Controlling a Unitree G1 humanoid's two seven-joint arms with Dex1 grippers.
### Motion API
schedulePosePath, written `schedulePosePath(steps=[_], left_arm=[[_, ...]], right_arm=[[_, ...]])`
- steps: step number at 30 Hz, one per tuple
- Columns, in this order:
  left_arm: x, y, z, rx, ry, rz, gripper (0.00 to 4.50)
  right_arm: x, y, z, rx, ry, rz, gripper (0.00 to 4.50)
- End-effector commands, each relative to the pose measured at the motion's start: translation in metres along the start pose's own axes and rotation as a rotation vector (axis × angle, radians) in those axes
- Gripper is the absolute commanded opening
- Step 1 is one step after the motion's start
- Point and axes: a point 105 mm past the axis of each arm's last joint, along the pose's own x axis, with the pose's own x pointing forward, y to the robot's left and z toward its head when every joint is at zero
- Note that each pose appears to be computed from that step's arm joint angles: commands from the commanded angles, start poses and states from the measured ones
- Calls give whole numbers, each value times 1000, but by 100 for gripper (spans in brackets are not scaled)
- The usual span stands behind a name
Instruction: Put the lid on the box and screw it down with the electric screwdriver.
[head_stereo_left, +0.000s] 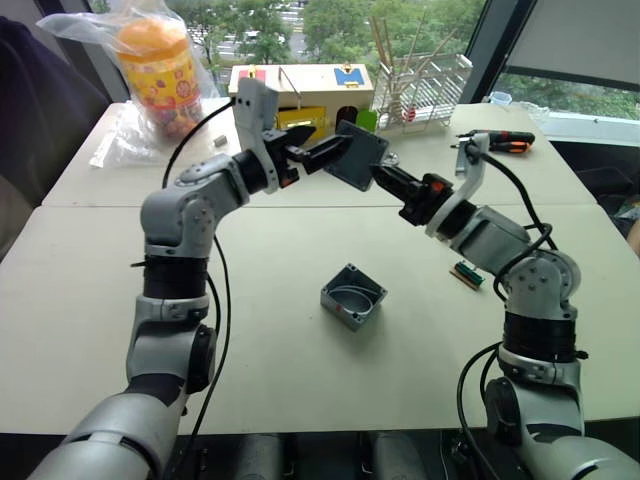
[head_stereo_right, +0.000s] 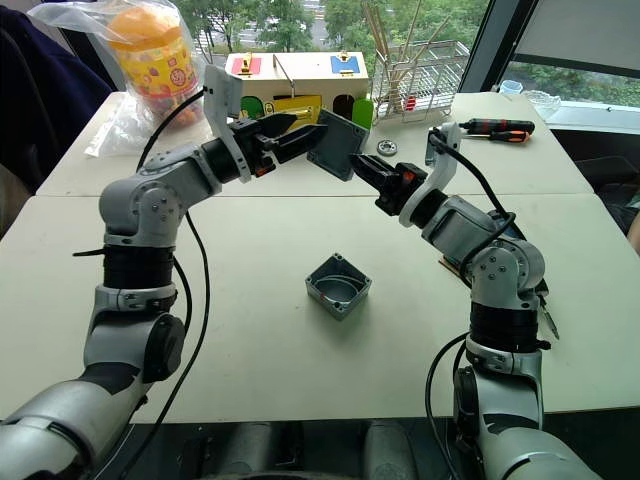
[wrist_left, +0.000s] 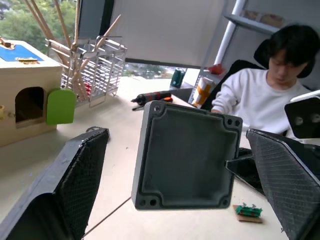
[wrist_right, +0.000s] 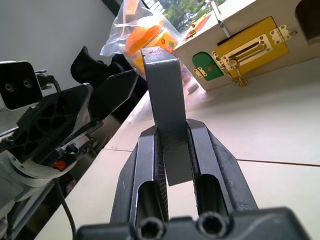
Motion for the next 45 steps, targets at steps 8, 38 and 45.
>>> schedulePosePath(steps=[8, 38, 45], left_arm=[[-41, 24, 19, -44, -127, 88, 448], [-8, -51, -96, 135, 360, -342, 52], [-6, -58, -117, 184, 434, -412, 4]], right_arm=[[-43, 31, 15, -1350, -111, 88, 10], [-113, 36, -113, -1933, -18, 153, 10], [-111, 36, -122, -1937, -17, 159, 10]])
